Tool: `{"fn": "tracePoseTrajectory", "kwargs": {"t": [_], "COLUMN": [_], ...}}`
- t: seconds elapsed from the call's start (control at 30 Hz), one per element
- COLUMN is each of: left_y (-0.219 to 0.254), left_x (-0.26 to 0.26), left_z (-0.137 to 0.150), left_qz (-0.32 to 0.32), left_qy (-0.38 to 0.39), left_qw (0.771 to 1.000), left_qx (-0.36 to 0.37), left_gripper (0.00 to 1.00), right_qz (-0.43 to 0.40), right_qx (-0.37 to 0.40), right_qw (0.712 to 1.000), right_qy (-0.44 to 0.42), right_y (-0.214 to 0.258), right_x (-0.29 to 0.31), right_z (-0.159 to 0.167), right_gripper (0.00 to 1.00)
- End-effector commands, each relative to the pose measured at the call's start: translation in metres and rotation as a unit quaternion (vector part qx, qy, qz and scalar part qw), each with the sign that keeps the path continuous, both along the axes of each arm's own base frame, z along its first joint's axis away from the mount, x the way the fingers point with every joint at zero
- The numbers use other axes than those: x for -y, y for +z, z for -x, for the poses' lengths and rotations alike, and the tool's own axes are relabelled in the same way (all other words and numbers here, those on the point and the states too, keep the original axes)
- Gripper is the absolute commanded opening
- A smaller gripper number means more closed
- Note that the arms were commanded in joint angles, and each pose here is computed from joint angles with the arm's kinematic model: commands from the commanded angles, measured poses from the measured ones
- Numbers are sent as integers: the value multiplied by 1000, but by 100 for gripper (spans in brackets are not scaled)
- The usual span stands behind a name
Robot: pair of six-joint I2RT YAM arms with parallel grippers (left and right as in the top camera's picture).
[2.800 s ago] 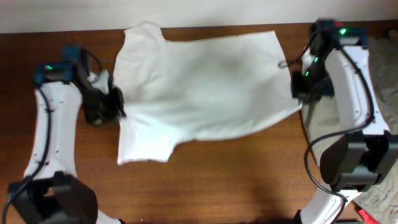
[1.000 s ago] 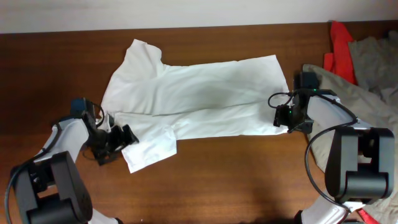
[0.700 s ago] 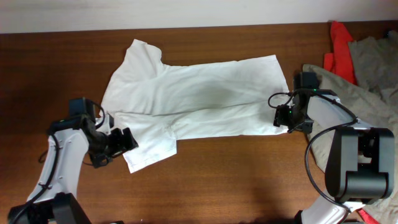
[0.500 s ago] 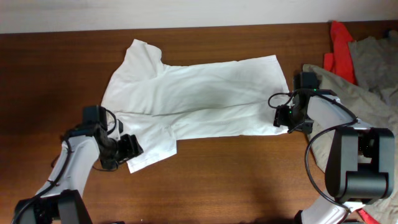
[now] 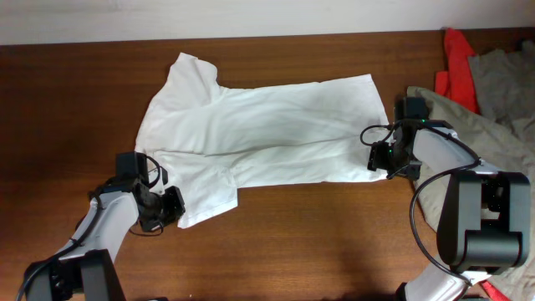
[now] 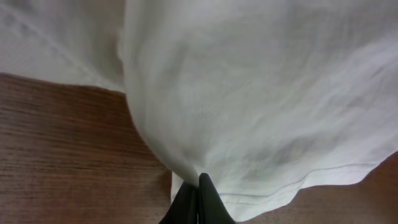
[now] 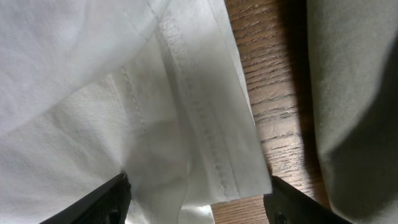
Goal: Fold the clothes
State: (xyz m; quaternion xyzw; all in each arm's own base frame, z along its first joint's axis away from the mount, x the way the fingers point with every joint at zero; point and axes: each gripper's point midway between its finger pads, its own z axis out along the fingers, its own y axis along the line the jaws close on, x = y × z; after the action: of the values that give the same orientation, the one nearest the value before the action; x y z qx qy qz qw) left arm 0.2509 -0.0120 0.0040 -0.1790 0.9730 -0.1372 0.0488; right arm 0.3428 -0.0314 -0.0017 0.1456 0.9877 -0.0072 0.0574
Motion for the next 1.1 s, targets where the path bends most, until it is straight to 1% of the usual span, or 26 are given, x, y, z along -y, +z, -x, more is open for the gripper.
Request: {"fn": "tracePoseTrajectory", "kwargs": {"t": [0.0, 0.03, 0.07, 0.1, 0.13, 0.17, 0.2, 0.23, 0.27, 0.3, 0.37, 0.4, 0.43, 0.47, 0.53, 0.6, 0.67, 0.73, 0.8, 0.9, 0.93, 0.97, 1.0, 1.03, 1.07], "left_y": [20, 42, 64, 98, 124, 168, 189, 199, 201, 197, 178, 163, 148, 138, 119, 96, 65, 35, 15, 2, -3, -7, -8, -9, -8], "left_x": [21, 29, 31, 27, 20, 1, -12, -20, -21, -19, -17, -21, -29, -34, -37, -36, -34, -41, -46, -48, -48, -49, -49, -50, -52], "left_z": [-22, -44, -65, -95, -117, -150, -166, -173, -174, -169, -151, -138, -123, -112, -92, -77, -60, -51, -46, -48, -50, -53, -55, -56, -55], "left_qz": [68, 100, 115, 115, 104, 68, 37, 18, 17, 20, 26, 14, -11, -25, -38, -35, -30, -53, -68, -70, -70, -70, -70, -72, -80], "left_qy": [-12, -19, -25, -29, -30, -24, -15, -1, 4, 6, 10, 18, 29, 35, 39, 39, 46, 48, 49, 48, 48, 49, 49, 49, 49], "left_qw": [997, 992, 987, 980, 974, 960, 953, 949, 949, 953, 968, 978, 986, 991, 996, 998, 998, 996, 995, 994, 994, 994, 994, 994, 993], "left_qx": [35, 72, 108, 160, 201, 269, 301, 314, 315, 301, 249, 208, 161, 130, 71, 28, -17, -44, -62, -73, -72, -70, -67, -66, -68], "left_gripper": [1, 1, 0, 1, 1, 1, 1, 4, 16, 40, 42, 44, 48, 48, 48, 49, 58, 62, 70, 71, 70, 64, 49, 17, 0], "right_qz": [6, 6, 6, 6, 6, 6, 6, 6, 6, 6, 6, 6, 6, 6, 5, 5, 5, 5, 5, 5, 5, 5, 5, 5, 4], "right_qx": [-30, -31, -31, -31, -31, -31, -31, -31, -31, -31, -31, -31, -32, -33, -34, -36, -36, -37, -38, -40, -41, -42, -42, -43, -45], "right_qw": [1000, 999, 999, 999, 999, 999, 999, 999, 999, 999, 999, 999, 999, 999, 999, 999, 999, 999, 999, 999, 999, 999, 999, 999, 999], "right_qy": [-5, -5, -5, -5, -5, -5, -5, -5, -5, -5, -5, -5, -5, -5, -5, -5, -5, -5, -5, -5, -5, -5, -5, -5, -5], "right_y": [-11, -11, -11, -11, -11, -11, -11, -11, -11, -11, -11, -11, -11, -11, -11, -11, -11, -11, -11, -11, -11, -11, -11, -11, -11], "right_x": [3, 3, 3, 3, 3, 3, 3, 3, 3, 3, 3, 3, 3, 3, 3, 3, 3, 3, 3, 3, 3, 3, 3, 3, 3], "right_z": [17, 17, 17, 17, 17, 17, 17, 17, 17, 17, 17, 17, 18, 18, 19, 20, 20, 20, 21, 22, 22, 23, 23, 23, 24], "right_gripper": [73, 73, 73, 72, 73, 73, 73, 73, 73, 73, 72, 73, 73, 73, 73, 73, 73, 73, 73, 73, 73, 73, 73, 73, 73]}}
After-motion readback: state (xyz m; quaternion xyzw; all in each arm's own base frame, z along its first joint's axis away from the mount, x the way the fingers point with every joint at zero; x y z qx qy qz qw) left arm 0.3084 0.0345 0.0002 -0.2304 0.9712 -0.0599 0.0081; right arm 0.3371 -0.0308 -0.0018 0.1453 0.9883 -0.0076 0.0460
